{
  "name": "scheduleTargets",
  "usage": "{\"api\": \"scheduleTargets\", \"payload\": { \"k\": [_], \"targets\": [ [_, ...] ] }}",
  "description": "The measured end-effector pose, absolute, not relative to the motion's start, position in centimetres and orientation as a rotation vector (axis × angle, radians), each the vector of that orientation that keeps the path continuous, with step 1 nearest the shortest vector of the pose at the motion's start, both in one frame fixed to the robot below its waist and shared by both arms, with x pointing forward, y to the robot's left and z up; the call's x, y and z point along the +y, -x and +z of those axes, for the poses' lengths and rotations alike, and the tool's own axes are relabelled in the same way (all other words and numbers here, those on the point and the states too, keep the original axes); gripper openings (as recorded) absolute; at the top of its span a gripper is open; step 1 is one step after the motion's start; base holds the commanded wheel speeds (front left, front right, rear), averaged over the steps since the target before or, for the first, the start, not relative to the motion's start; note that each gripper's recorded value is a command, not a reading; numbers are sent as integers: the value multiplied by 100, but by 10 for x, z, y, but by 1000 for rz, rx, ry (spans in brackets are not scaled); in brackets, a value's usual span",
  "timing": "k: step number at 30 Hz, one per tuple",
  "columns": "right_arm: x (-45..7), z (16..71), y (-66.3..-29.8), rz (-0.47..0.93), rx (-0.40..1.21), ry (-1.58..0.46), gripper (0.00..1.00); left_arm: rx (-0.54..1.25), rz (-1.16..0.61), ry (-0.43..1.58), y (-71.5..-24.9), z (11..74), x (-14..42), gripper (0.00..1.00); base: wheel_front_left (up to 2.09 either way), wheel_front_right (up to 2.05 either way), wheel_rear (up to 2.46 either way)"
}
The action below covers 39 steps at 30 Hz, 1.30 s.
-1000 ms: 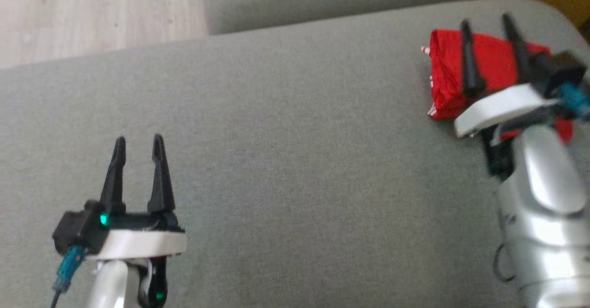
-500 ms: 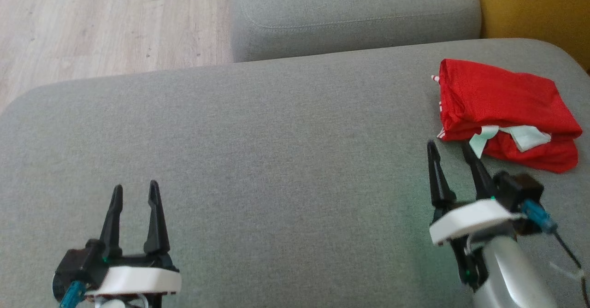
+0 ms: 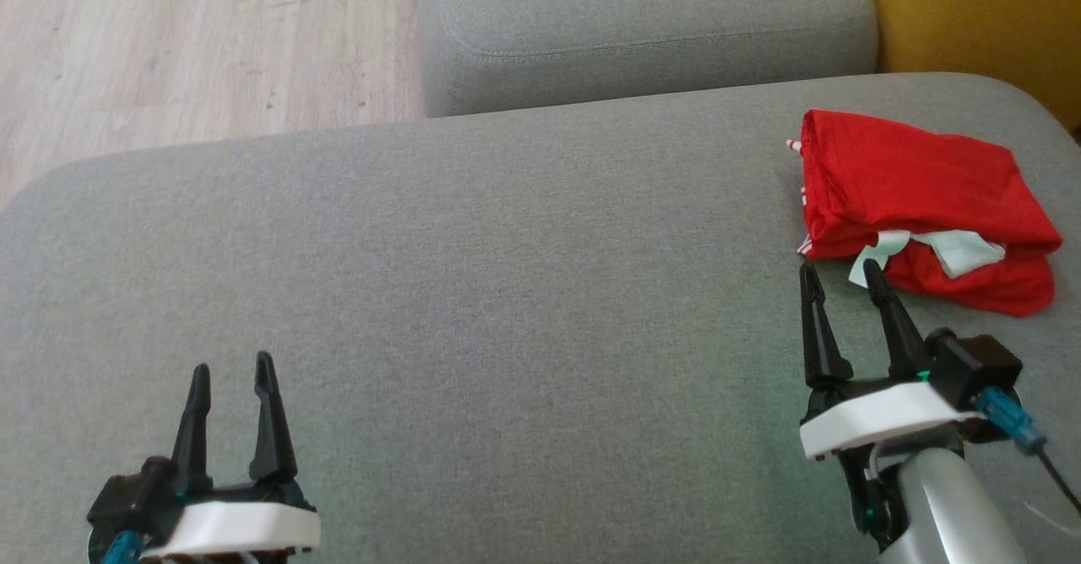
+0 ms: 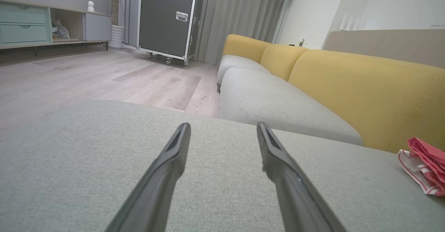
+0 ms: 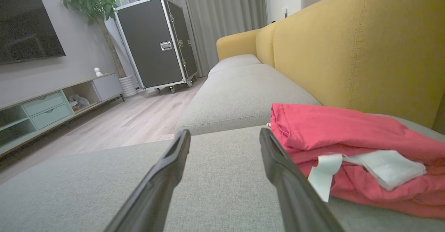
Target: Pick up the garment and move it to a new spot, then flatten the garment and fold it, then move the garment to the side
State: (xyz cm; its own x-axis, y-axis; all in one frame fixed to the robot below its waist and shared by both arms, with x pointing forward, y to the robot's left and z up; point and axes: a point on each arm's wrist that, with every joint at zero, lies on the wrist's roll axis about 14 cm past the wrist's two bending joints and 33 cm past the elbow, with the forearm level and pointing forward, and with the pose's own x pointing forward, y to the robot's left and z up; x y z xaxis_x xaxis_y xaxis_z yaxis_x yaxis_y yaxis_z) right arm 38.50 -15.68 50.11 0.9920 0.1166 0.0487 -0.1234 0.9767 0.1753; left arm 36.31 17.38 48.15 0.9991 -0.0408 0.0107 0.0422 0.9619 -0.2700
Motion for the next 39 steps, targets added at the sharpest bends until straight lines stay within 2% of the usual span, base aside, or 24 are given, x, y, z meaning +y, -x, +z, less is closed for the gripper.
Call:
{"api": "scheduleTargets", "payload": {
  "k": [19, 20, 27, 39],
  "targets": [
    [-159, 507, -384, 113, -58, -188, 100, -6, -27, 343, -364, 481, 175, 100, 0, 0, 0],
    [-160, 505, -383, 111, -50, -195, 0, -2, -23, 345, -363, 480, 175, 0, 0, 0, 0],
    [-162, 448, -354, 79, 123, -228, 0, 138, 13, 369, -341, 437, 177, 0, 0, 0, 0],
    [-168, 453, -359, 40, 120, -343, 0, 153, 42, 473, -341, 435, 180, 0, 0, 0, 0]
  ]
}}
